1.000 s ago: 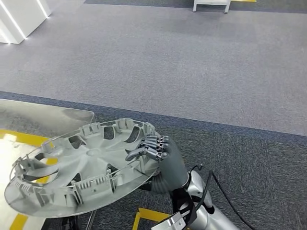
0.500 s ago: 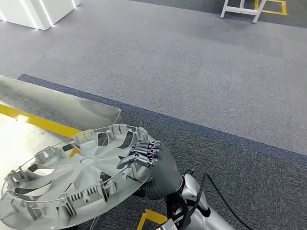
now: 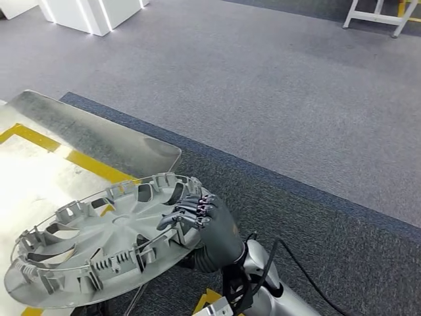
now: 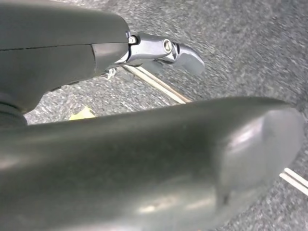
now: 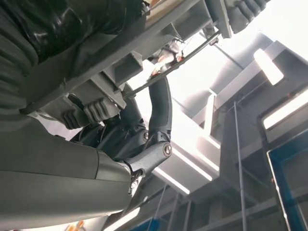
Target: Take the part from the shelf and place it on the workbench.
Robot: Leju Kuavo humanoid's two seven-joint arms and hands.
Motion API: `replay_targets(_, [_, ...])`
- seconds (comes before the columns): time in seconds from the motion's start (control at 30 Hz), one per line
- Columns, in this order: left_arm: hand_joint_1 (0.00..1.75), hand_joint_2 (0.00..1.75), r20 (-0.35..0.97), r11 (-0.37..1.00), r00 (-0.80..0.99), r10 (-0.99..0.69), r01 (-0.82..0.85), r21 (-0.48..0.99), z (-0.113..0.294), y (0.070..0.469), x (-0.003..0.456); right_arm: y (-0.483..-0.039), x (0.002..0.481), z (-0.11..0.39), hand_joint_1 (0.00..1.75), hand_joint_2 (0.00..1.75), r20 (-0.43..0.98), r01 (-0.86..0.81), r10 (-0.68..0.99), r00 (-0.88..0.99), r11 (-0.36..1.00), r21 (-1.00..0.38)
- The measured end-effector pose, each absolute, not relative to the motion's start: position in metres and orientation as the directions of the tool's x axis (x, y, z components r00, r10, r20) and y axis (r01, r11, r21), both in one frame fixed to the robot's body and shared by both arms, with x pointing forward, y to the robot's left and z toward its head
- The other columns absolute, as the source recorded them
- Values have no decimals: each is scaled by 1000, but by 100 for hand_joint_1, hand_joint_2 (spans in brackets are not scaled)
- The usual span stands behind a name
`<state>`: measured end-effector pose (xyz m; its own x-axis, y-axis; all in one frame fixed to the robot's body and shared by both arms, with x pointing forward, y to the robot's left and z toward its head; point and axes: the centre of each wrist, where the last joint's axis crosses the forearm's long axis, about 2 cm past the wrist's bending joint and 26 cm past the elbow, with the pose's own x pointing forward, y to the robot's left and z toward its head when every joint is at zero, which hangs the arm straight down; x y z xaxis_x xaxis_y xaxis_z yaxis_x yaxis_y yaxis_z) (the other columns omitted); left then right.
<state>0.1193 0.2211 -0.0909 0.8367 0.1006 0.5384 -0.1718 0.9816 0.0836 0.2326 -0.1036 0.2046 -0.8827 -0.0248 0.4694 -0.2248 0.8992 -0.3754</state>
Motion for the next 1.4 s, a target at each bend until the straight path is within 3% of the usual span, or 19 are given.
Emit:
replay_targets(0.43, [0, 0, 542, 983, 835, 94, -164, 81, -90, 220, 122, -104, 236, 193, 175, 175, 522, -232, -1, -853, 896, -378])
replay_targets(0.63, [0, 0, 535, 986, 841, 87, -151, 76, -90, 219, 123, -115, 253, 156, 175, 175, 635, -197, 104, -765, 902, -385])
replay_targets(1.4, [0, 0, 528, 992, 848, 39, -98, 84, -89, 217, 125, -149, 289, 83, 175, 175, 807, -109, 343, -481, 890, -443])
